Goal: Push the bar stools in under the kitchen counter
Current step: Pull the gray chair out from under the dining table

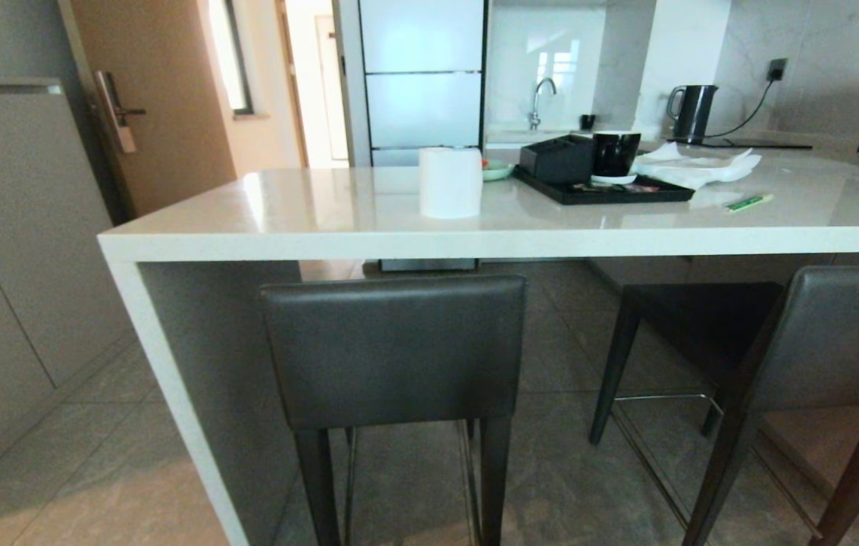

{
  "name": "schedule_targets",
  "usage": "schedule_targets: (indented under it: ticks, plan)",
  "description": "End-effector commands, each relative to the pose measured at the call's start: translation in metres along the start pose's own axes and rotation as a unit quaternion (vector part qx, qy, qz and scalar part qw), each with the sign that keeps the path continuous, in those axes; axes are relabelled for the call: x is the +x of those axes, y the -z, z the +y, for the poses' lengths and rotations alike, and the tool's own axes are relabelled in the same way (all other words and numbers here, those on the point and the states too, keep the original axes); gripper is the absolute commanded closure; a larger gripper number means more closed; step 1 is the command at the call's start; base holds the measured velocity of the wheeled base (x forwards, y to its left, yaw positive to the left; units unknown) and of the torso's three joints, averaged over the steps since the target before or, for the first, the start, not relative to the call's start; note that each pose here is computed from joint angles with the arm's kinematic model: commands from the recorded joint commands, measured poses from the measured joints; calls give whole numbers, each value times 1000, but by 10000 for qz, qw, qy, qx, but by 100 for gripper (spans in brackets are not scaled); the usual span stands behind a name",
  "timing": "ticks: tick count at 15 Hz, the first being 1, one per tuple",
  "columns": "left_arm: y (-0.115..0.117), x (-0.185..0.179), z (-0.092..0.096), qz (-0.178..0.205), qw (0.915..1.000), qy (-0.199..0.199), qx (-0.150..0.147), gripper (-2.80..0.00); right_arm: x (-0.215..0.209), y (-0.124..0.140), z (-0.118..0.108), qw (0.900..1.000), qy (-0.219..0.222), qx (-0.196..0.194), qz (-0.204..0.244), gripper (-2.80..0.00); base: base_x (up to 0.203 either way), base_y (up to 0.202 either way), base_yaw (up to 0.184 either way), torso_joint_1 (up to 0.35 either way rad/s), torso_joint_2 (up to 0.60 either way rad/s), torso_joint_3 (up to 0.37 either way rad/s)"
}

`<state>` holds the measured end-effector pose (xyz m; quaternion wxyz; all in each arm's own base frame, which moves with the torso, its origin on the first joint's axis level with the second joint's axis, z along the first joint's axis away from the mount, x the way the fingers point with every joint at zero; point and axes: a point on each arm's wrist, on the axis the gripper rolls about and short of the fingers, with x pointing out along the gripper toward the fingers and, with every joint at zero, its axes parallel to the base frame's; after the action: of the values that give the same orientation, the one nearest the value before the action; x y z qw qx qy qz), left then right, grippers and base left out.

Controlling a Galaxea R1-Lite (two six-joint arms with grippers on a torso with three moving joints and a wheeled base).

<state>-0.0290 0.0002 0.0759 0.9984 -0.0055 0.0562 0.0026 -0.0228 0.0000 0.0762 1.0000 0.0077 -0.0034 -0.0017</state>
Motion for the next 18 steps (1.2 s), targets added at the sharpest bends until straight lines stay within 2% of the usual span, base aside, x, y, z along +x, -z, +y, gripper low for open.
schedule_targets:
  ticks: [1,18]
  plan:
    - [0,0,0,5,10000,-1,-4,0,1,2,0,10000,-1,0,42,0,0,0,0,0,0,0]
    - [0,0,0,-3,10000,-31,-44,0,1,2,0,10000,-9,-31,25,0,0,0,0,0,0,0]
